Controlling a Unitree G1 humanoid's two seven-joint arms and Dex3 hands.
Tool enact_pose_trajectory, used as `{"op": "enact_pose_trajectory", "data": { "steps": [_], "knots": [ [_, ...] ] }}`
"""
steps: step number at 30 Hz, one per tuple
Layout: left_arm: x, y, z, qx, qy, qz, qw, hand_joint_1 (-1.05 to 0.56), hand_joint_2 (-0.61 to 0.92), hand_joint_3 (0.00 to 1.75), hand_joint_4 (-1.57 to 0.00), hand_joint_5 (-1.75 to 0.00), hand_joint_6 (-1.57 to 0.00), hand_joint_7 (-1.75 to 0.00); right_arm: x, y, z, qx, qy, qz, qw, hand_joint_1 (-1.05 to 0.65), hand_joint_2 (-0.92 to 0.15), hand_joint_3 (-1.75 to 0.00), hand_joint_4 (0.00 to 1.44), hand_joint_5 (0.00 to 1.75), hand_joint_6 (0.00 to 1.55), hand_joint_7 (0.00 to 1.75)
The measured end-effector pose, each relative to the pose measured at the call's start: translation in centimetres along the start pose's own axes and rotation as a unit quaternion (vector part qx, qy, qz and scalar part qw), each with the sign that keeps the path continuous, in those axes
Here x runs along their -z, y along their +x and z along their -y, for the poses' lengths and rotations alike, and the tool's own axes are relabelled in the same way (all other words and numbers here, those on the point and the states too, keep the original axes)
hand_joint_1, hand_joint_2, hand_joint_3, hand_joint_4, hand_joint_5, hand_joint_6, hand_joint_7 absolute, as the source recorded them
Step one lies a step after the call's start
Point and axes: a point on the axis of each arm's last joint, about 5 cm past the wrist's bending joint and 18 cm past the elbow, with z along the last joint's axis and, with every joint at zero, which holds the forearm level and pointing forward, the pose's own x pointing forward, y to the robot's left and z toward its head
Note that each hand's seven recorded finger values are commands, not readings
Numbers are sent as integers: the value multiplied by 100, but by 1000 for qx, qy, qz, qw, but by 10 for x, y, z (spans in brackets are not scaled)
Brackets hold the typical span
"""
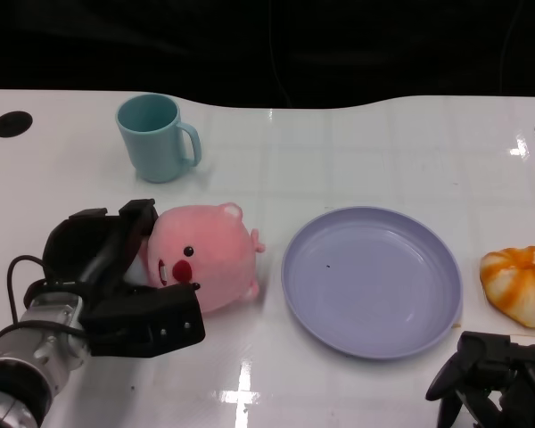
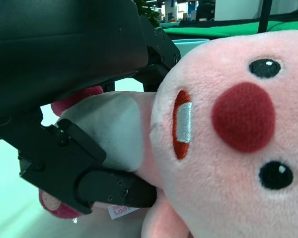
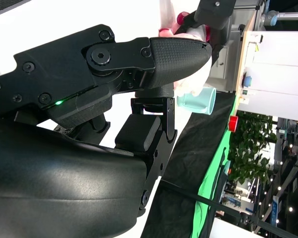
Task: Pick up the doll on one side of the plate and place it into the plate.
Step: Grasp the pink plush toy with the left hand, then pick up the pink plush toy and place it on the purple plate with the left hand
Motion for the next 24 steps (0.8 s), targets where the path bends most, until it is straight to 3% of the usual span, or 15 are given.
{"op": "enact_pose_trajectory", "data": {
  "steps": [8, 14, 24],
  "knots": [
    [-3, -3, -4, -31, -24, 30, 999, -13, 47, 104, -89, -175, -68, -175, 0, 0, 0, 1, -1, 1, 1000, -95, -92, -40, 97, 139, 97, 105],
    [-5, -5, -13, -70, -37, 45, 996, -16, 45, 111, -91, -175, -69, -175, 0, 0, 0, 0, 0, 0, 1000, -95, -92, -40, 97, 139, 98, 105],
    [-24, 3, -38, -89, -50, 62, 993, -19, 47, 119, -95, -175, -74, -175, 0, 0, 0, 1, 2, -7, 1000, -95, -92, -40, 97, 140, 98, 106]
  ]
}}
